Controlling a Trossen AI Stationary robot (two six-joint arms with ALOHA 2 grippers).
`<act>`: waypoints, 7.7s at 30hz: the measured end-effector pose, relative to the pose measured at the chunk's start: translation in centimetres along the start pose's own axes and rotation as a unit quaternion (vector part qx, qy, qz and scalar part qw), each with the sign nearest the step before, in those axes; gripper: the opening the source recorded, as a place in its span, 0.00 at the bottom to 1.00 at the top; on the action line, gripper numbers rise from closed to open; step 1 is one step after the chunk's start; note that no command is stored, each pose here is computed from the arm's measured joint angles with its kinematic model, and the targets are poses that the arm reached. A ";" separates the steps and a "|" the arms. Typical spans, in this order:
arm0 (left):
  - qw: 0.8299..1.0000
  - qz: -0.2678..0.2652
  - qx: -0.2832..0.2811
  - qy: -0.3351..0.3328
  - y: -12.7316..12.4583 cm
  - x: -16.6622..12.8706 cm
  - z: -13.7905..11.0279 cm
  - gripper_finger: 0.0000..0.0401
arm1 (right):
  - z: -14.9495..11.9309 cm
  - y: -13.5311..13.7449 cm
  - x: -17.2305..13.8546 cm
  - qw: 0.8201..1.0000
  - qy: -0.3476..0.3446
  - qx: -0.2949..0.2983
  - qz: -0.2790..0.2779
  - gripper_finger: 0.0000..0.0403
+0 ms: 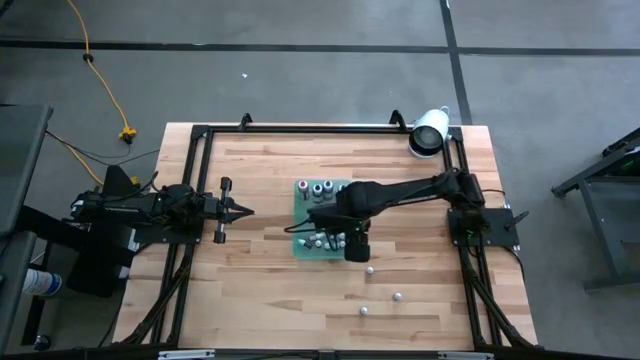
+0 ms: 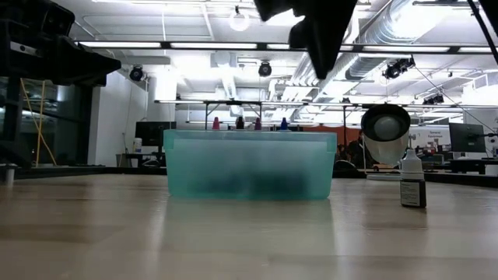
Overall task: Pick & Place food coloring
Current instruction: Put the small green food coloring bottle into the green bin
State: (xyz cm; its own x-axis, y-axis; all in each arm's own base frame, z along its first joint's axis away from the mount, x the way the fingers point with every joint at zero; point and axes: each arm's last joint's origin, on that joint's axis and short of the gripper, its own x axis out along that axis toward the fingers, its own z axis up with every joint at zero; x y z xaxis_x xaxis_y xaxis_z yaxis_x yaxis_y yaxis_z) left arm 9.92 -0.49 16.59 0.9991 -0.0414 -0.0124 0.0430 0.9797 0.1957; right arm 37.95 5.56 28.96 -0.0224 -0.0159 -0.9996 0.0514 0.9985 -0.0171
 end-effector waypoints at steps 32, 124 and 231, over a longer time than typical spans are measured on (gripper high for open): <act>1.000 0.000 0.000 0.000 0.0 0.0 0.0 0.00 | -15.2 11.6 5.7 0.974 -0.133 -0.054 0.175 0.37; 1.000 0.000 0.000 0.000 0.0 0.0 0.0 0.00 | -6.6 17.7 12.5 0.922 -0.170 -0.344 0.056 0.34; 1.000 0.000 0.000 0.000 0.0 0.0 0.0 0.00 | 2.5 -4.2 7.8 0.935 -0.130 0.327 0.041 0.13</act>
State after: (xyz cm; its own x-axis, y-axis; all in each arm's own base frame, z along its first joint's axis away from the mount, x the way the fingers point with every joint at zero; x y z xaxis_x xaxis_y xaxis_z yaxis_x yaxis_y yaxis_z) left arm 9.92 -0.49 16.59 0.9991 -0.0414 -0.0128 0.0431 0.9797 0.1956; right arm 40.01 1.16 21.18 0.2480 -0.0382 -0.9680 0.6443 0.7527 0.1354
